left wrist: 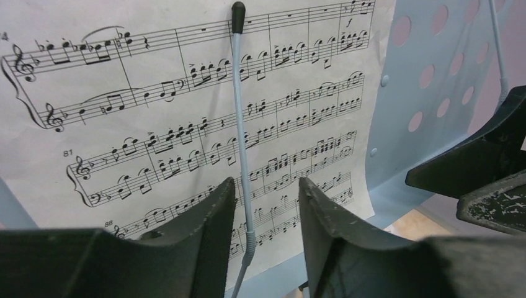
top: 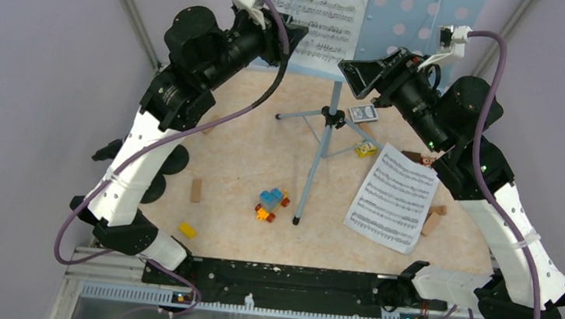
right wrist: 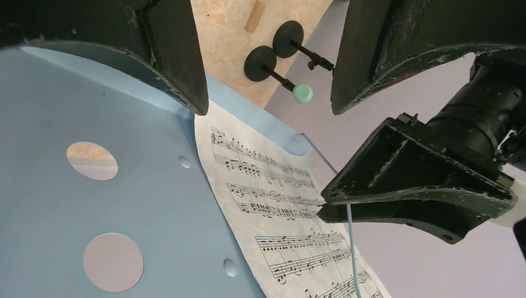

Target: Pack up the instrument practice props

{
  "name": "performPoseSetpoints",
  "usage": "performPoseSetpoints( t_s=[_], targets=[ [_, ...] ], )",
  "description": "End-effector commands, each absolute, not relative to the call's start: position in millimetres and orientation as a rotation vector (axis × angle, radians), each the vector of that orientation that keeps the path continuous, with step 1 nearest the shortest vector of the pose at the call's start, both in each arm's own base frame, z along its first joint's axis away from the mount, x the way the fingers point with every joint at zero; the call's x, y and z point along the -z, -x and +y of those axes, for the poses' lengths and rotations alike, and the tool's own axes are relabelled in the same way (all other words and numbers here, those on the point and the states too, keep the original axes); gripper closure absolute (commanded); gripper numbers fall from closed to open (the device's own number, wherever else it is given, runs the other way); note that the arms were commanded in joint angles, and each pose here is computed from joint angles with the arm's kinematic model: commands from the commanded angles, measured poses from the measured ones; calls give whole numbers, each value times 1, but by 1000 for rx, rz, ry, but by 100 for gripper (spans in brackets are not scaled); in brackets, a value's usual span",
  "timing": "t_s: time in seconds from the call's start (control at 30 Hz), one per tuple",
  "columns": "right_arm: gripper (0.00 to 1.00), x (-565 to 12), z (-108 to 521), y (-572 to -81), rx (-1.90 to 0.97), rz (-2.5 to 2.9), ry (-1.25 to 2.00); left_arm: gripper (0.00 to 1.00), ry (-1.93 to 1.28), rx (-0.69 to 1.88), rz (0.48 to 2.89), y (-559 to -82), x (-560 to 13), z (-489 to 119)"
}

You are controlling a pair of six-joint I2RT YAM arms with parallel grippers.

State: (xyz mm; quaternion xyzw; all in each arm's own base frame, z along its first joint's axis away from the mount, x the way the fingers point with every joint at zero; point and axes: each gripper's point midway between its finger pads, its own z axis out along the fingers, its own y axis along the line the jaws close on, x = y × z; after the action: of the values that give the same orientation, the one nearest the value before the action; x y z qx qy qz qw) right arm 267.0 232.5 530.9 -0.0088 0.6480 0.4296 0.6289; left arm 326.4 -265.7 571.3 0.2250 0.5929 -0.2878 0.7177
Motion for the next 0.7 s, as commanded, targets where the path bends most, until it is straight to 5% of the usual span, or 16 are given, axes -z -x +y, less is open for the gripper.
performPoseSetpoints(
  t_s=[0.0, 0.33, 0.67],
  targets=[
    [29, -544, 230, -264, -1000, 1439, 13, 57, -474, 641, 1281, -332, -579, -266],
    [31, -519, 229, -274, -952, 1510, -19, 95, -466, 646, 1270, -330, -578, -264],
    [34, -515, 235, -293, -904, 1530, -48, 100, -485, 664, 1277, -329, -572, -268]
  ],
)
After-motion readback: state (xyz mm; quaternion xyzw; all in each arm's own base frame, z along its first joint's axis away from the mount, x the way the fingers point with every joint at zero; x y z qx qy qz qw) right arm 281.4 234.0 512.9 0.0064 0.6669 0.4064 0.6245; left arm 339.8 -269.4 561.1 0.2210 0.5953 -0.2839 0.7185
